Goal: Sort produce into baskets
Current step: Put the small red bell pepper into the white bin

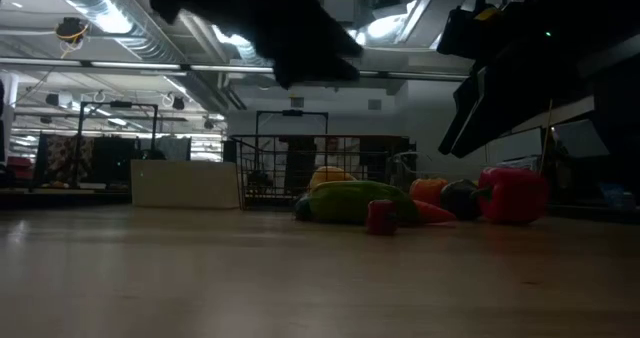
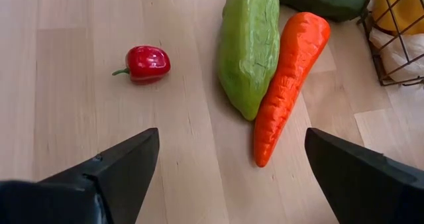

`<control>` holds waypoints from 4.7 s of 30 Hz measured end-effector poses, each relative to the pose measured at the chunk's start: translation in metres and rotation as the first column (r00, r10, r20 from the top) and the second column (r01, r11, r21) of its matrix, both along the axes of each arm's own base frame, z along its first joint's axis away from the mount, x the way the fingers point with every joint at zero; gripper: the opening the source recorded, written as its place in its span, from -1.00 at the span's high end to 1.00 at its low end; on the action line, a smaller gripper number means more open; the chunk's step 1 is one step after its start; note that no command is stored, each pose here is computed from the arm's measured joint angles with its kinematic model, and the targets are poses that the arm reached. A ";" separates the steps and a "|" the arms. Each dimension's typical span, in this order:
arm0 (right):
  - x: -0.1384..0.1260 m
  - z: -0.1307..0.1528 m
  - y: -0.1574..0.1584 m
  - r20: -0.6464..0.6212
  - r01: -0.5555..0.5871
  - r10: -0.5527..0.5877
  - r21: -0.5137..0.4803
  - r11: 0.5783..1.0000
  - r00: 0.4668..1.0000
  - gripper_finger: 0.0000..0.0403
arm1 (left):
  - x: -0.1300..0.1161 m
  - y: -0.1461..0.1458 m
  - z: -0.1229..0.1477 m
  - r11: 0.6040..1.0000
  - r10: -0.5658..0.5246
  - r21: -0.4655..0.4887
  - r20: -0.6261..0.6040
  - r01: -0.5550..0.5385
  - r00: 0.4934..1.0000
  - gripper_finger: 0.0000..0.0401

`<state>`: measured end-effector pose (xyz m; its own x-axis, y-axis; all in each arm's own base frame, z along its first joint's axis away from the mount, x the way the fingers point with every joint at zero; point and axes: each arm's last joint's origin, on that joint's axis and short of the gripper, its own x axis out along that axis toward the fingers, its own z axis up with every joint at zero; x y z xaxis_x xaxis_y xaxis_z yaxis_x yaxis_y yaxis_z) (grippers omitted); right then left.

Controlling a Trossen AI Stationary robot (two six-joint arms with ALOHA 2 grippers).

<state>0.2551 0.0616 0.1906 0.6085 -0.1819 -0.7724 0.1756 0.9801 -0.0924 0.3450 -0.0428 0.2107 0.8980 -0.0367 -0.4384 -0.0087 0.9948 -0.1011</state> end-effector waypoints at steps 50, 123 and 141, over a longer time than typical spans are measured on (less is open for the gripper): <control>0.002 0.002 0.001 0.031 0.000 0.000 0.009 1.000 1.000 -0.87 | 0.035 -0.014 -0.118 0.999 -0.003 0.050 -0.097 0.008 0.995 -0.05; 0.004 0.003 0.001 0.047 -0.001 0.000 0.014 1.000 0.999 -0.87 | 0.048 0.012 -0.057 0.984 -0.004 0.179 -0.082 0.018 0.997 0.34; 0.004 0.003 0.001 0.048 -0.001 0.000 0.014 1.000 0.999 -0.87 | -0.030 0.104 0.063 0.948 0.243 0.229 -0.075 -0.221 0.967 0.35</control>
